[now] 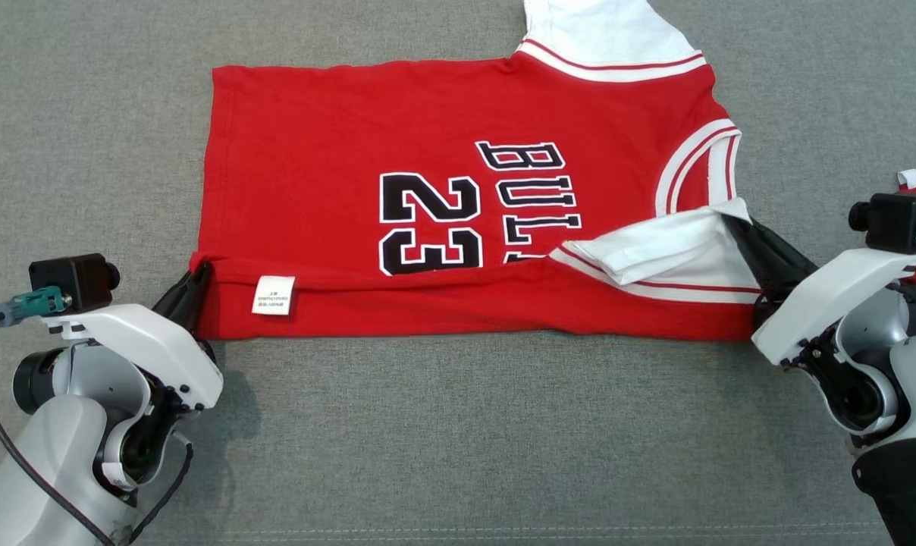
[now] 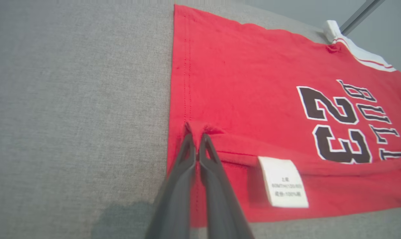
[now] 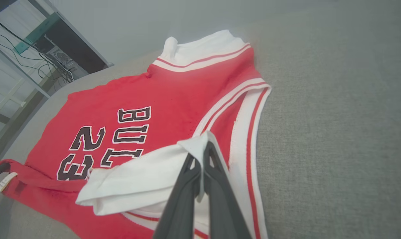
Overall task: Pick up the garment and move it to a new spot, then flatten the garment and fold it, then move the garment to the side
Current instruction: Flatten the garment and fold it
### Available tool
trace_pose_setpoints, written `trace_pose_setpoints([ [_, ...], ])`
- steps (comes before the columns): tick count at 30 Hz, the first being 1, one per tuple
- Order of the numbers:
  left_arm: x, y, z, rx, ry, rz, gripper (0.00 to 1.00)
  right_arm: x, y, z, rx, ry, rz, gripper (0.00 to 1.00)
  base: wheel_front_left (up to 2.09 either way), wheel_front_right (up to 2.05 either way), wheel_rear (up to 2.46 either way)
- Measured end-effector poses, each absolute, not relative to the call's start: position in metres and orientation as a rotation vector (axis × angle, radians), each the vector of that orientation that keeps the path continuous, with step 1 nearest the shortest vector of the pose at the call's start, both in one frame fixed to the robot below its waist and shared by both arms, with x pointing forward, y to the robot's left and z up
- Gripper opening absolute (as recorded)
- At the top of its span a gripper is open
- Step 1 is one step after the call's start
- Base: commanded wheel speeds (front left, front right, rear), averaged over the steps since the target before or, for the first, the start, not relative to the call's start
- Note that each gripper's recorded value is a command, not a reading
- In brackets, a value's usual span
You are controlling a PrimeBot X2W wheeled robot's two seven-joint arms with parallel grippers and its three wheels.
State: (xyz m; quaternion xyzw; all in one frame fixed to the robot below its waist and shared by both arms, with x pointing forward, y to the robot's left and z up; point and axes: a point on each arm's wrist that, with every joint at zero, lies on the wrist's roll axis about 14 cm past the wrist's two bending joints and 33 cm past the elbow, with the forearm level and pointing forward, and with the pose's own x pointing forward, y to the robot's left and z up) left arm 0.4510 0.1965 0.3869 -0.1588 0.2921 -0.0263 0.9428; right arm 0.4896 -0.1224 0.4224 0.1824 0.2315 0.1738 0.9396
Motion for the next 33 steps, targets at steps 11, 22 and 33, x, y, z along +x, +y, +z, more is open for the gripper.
trace_pose_setpoints([
  [11,0.461,0.212,0.395,-0.338,0.467,0.017,1.00,0.502,-0.131,0.430,0.419,0.367,0.325,1.00,0.00,0.00,0.00],
  [22,0.423,0.218,0.379,-0.270,0.477,0.077,1.00,0.470,-0.164,0.425,0.331,0.232,0.225,1.00,0.00,0.00,0.00],
  [33,0.409,0.214,0.372,-0.295,0.565,0.060,1.00,0.428,-0.157,0.405,0.272,0.304,0.197,1.00,0.00,0.00,0.00],
])
